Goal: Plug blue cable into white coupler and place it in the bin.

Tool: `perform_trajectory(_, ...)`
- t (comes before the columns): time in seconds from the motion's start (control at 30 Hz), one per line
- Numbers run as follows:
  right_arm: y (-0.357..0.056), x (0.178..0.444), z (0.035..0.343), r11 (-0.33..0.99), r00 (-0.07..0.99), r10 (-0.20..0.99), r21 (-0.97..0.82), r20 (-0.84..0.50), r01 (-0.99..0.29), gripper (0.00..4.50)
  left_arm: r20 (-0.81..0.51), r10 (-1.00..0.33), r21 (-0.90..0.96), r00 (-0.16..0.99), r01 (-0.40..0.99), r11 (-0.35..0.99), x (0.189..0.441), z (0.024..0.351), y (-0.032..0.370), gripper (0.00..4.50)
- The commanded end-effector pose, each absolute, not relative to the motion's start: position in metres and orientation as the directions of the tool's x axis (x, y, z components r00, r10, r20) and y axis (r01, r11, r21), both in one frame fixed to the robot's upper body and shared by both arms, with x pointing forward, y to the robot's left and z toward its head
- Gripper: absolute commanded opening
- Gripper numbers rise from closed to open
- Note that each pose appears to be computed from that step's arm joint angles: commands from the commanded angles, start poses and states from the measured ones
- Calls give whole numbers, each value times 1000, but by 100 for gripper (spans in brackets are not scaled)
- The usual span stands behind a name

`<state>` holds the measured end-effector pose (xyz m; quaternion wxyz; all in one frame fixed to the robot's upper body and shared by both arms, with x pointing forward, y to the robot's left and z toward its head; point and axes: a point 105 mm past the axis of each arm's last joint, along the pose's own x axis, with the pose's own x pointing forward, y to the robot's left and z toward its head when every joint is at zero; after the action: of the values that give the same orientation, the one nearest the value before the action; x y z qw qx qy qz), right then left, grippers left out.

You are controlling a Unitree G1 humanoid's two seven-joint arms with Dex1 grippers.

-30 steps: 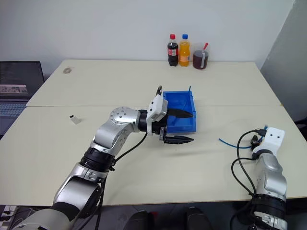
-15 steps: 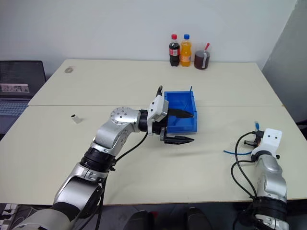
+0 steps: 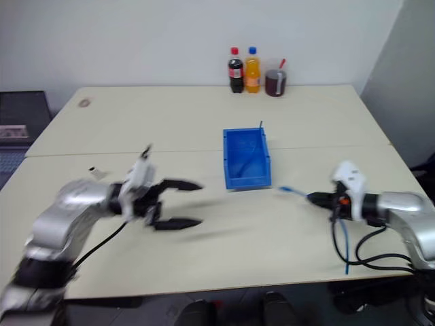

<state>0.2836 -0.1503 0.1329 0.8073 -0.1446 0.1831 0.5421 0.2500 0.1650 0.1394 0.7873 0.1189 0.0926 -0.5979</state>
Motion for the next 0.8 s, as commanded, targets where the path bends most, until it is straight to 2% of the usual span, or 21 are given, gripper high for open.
perform_trajectory(0.03, -94, 281, 127, 166, 191, 884, -95, -426, -982, 7, -258, -887, 61, 383, 923, 381, 214, 136, 161, 450)
perform_trajectory(0.13, -59, 286, 115, 91, 129, 907, -112, -401, -989, 7, -262, -816, 12, 516, 847, 532, 181, 122, 166, 450)
perform_trajectory(0.2, -48, 291, 107, 55, 105, 907, -134, -407, -989, 7, -269, -761, 21, 590, 794, 608, 169, 117, 171, 450)
perform_trajectory(0.33, -40, 301, 92, -6, 70, 894, -169, -443, -986, 7, -272, -619, 10, 737, 645, 764, 160, 104, 186, 450)
perform_trajectory(0.47, -40, 310, 86, -5, 66, 894, -157, -442, -988, 7, -267, -582, -34, 768, 597, 802, 152, 96, 181, 450)
perform_trajectory(0.5, -40, 312, 84, 3, 72, 894, -154, -442, -988, 28, -264, -582, -38, 769, 595, 803, 152, 95, 179, 450)
perform_trajectory(0.53, -42, 312, 81, 0, 62, 894, -139, -444, -990, 28, -260, -585, -39, 768, 597, 801, 152, 95, 177, 450)
perform_trajectory(0.67, -44, 311, 79, 8, 45, 902, -89, -430, -996, 126, -263, -611, -31, 747, 627, 779, 155, 91, 176, 450)
perform_trajectory(0.8, -52, 306, 86, 46, 75, 912, -79, -402, -996, 226, -292, -679, 20, 674, 714, 700, 165, 84, 182, 450)
